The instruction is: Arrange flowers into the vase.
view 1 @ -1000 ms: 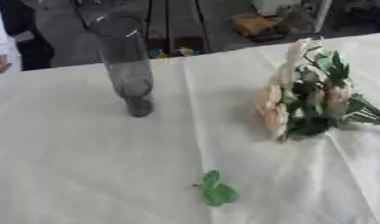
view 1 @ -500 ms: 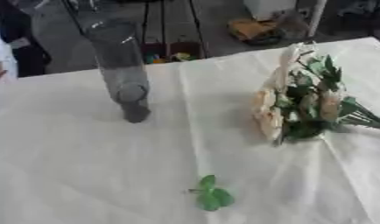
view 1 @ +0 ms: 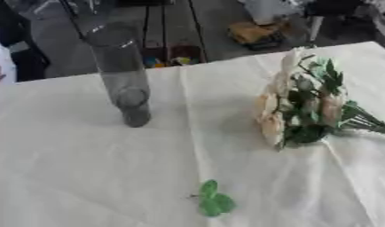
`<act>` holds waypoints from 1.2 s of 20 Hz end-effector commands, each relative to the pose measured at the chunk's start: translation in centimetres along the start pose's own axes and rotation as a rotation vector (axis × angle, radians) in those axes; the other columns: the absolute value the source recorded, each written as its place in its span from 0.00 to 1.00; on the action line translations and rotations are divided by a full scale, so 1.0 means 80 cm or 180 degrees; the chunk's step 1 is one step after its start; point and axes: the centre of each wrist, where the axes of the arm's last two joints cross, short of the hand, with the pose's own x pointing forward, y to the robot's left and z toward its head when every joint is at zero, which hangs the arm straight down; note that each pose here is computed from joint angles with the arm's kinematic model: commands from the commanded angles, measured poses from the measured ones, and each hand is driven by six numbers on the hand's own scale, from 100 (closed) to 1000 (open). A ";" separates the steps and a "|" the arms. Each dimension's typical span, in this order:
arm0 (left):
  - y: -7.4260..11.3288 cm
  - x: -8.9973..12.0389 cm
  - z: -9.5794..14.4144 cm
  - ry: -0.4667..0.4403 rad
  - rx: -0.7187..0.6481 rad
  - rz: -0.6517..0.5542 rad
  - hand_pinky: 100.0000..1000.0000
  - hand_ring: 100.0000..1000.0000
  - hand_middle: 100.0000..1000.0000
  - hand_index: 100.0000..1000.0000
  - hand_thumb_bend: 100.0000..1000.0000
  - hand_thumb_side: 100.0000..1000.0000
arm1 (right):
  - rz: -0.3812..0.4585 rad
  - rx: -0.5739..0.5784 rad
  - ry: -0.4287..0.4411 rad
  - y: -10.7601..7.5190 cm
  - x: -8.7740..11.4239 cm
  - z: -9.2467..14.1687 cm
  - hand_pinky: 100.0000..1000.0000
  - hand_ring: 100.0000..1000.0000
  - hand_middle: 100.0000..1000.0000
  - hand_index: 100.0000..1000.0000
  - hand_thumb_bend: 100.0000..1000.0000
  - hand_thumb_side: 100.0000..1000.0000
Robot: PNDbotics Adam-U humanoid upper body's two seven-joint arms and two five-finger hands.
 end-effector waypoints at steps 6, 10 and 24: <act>0.000 0.005 -0.009 -0.0094 -0.0069 0.0019 0.89 1.00 0.87 0.97 0.37 1.00 | 0.0272 0.0677 0.0142 0.037 -0.012 -0.017 0.92 0.99 0.97 1.00 0.20 0.81; 0.001 0.005 -0.008 -0.0080 -0.0072 0.0006 0.89 1.00 0.87 0.97 0.37 1.00 | 0.0324 0.0921 0.0168 0.048 -0.022 -0.026 0.92 1.00 0.97 1.00 0.21 0.80; 0.007 0.003 -0.007 -0.0059 -0.0089 -0.0081 0.89 1.00 0.87 0.97 0.37 1.00 | 0.0311 0.1688 0.0463 0.038 -0.114 0.009 0.97 1.00 1.00 1.00 0.37 0.66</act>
